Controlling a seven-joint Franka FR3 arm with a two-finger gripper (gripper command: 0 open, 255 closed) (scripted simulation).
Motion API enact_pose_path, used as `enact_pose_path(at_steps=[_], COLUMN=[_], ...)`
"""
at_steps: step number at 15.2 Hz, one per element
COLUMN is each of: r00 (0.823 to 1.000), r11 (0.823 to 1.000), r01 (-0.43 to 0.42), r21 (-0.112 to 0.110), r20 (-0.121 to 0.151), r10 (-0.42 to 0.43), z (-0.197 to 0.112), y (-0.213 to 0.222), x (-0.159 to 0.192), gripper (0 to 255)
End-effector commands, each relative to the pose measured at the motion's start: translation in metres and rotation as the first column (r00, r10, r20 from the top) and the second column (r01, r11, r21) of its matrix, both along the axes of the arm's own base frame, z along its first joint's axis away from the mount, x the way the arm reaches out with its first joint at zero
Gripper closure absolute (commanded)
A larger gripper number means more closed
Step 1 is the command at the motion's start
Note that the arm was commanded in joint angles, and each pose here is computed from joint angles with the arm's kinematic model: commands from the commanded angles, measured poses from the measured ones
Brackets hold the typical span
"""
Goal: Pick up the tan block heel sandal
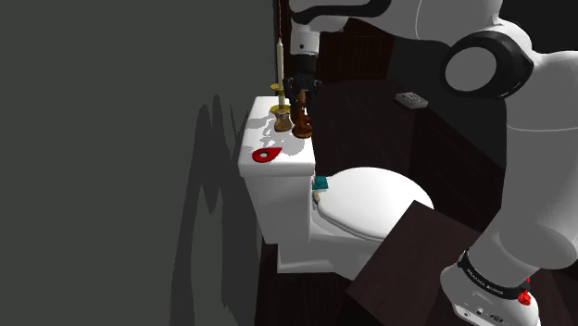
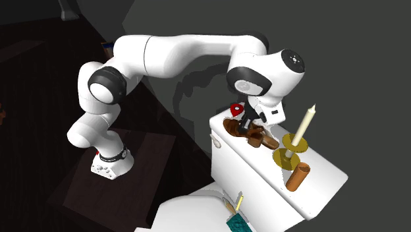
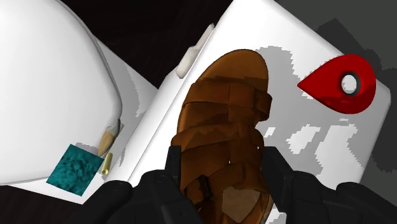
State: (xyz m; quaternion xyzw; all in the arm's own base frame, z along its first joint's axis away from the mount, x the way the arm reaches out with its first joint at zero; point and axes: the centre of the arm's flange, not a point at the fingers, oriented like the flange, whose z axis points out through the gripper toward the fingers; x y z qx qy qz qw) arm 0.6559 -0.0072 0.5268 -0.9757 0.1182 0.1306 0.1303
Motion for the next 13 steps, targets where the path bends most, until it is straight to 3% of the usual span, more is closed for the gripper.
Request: enact_pose_path(at_steps=[1, 13], r00=[1.000, 1.000], r11=[1.000, 1.000], r01=[0.000, 0.000], r21=[0.000, 0.000], r20=[0.000, 0.000], r10=[0.000, 0.000], z=[0.011, 0.064], y=[0.000, 0.000], x=[-0.001, -0.001], gripper=[255, 255])
